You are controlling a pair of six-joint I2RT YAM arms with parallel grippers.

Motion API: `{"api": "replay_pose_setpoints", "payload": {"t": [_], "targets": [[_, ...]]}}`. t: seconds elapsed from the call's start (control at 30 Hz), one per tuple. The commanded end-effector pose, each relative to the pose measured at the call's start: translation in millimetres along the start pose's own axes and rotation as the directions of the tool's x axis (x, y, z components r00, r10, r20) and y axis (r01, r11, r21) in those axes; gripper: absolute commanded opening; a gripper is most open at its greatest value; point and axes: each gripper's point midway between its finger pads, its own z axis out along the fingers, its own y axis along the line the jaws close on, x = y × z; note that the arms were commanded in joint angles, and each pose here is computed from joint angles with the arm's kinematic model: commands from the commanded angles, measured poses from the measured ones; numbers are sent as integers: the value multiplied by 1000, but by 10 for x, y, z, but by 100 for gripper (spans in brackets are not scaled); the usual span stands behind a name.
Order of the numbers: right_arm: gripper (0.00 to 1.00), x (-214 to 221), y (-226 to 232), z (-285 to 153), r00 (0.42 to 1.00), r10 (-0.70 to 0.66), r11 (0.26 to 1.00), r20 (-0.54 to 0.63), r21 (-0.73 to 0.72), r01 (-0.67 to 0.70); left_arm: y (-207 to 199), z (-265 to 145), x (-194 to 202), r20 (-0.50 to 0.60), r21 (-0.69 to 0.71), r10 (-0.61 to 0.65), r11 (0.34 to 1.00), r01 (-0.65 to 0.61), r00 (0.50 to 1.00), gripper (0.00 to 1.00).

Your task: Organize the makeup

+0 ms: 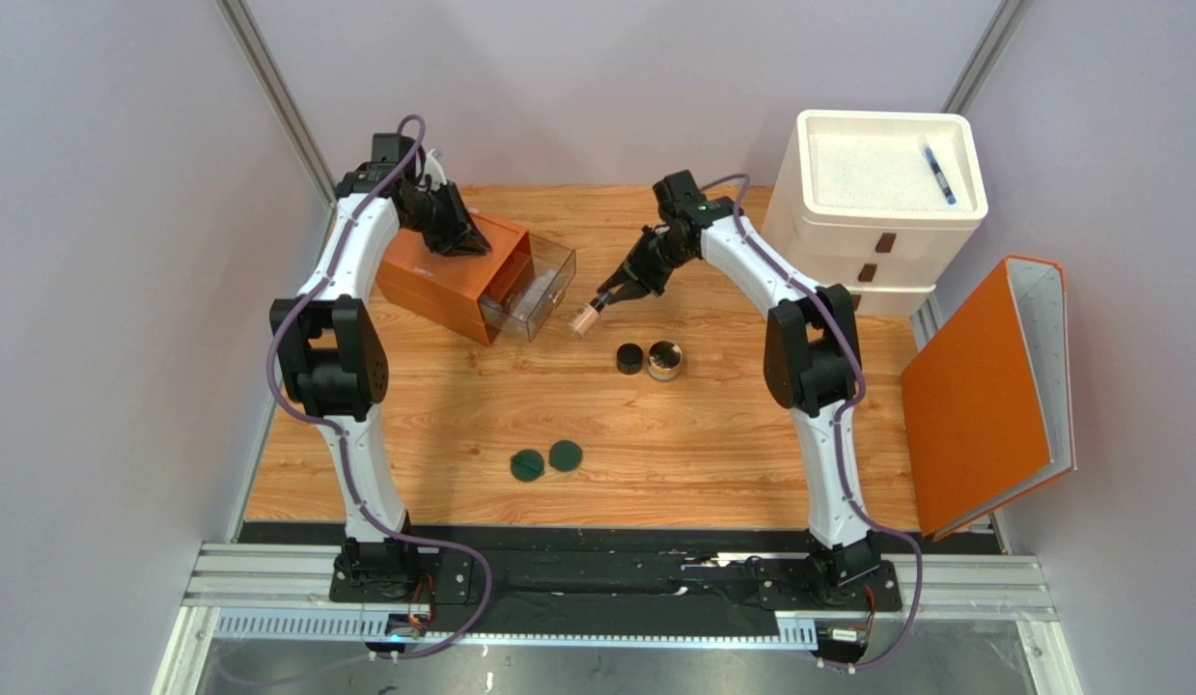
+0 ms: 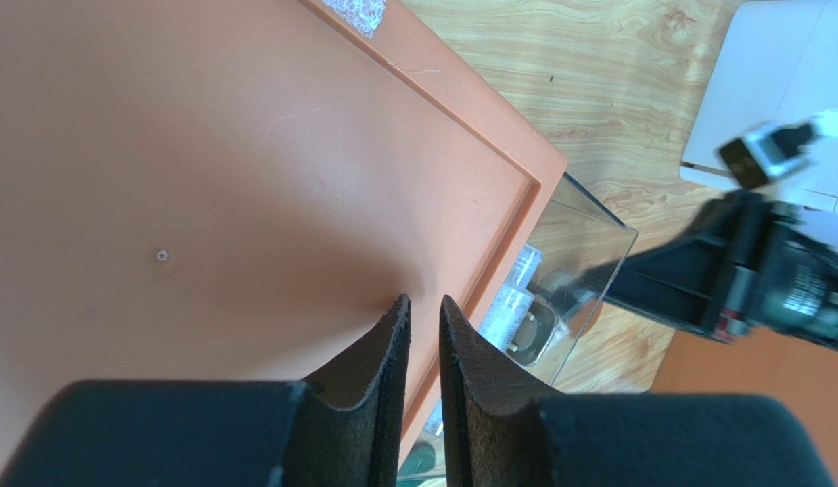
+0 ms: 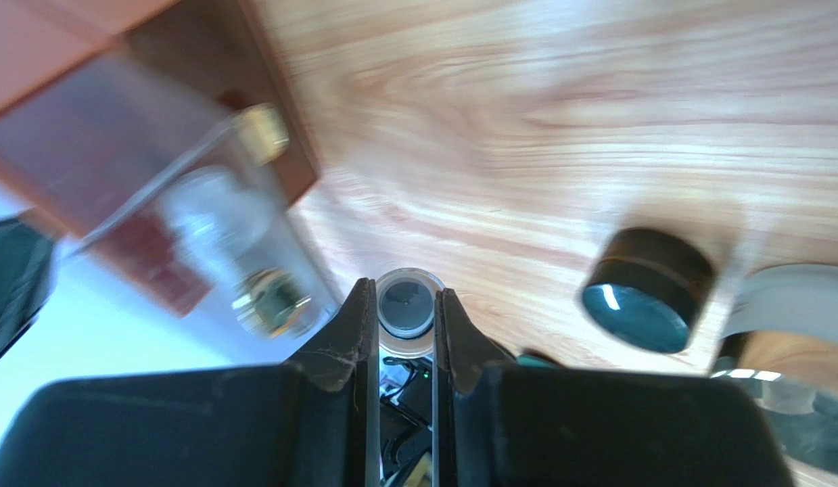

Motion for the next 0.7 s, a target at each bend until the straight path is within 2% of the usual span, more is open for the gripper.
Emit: {"api": "replay_pose_setpoints", "payload": {"t": [0.0, 0.2, 0.43, 0.67], "targets": [[0, 32, 530, -542, 987, -132, 984, 94, -105, 141, 118, -6, 89, -21, -47, -17, 999, 16, 1000, 24], [0, -45, 809, -865, 958, -210, 960, 198, -144, 240, 110, -4, 80, -19, -45, -18, 999, 17, 1000, 24], [0, -33, 1321, -1220, 900, -311, 872, 304, -285, 398, 96, 5, 71, -20, -36, -21, 999, 21, 1000, 24], [0, 41, 1663, -1380, 892, -306, 804, 333, -411, 429, 94, 11, 72, -21, -34, -22, 999, 21, 1000, 24]]}}
